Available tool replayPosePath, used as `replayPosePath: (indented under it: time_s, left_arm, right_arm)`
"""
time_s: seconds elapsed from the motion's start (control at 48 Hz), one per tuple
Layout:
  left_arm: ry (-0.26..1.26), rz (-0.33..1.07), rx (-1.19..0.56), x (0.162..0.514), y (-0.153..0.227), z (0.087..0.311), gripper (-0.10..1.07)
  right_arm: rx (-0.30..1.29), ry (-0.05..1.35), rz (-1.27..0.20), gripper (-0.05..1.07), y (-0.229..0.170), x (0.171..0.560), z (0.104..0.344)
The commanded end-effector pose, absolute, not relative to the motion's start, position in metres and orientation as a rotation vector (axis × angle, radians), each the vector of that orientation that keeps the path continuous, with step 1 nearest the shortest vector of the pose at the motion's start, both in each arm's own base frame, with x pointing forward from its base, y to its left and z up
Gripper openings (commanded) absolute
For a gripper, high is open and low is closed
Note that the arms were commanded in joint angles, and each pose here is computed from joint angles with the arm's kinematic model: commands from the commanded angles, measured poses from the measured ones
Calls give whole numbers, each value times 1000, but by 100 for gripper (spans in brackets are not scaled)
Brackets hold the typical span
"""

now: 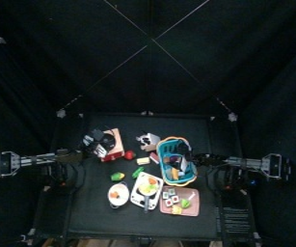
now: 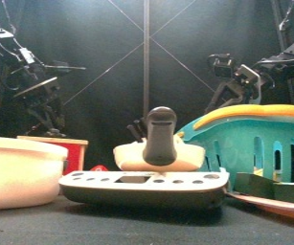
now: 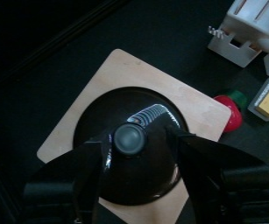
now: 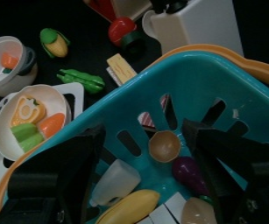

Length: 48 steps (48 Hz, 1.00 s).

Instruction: Place pot lid on drawer

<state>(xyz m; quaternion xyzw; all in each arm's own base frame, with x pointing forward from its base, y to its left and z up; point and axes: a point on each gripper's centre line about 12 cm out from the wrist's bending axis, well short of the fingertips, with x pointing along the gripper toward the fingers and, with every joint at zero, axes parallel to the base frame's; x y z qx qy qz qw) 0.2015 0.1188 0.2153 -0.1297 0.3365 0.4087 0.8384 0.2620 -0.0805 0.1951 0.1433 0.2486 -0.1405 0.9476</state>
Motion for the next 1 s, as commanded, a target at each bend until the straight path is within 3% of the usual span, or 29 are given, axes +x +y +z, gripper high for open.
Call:
replayPosePath:
  time_s: [0.0,0.979]
  left_arm:
    - [690,855,-271,206,120,221,91]
    - [681,804,-278,209,114,216,91]
  right_arm:
    - [284,473,-283,100,-83,267,206]
    - [282,473,-284,100,-83,266,206]
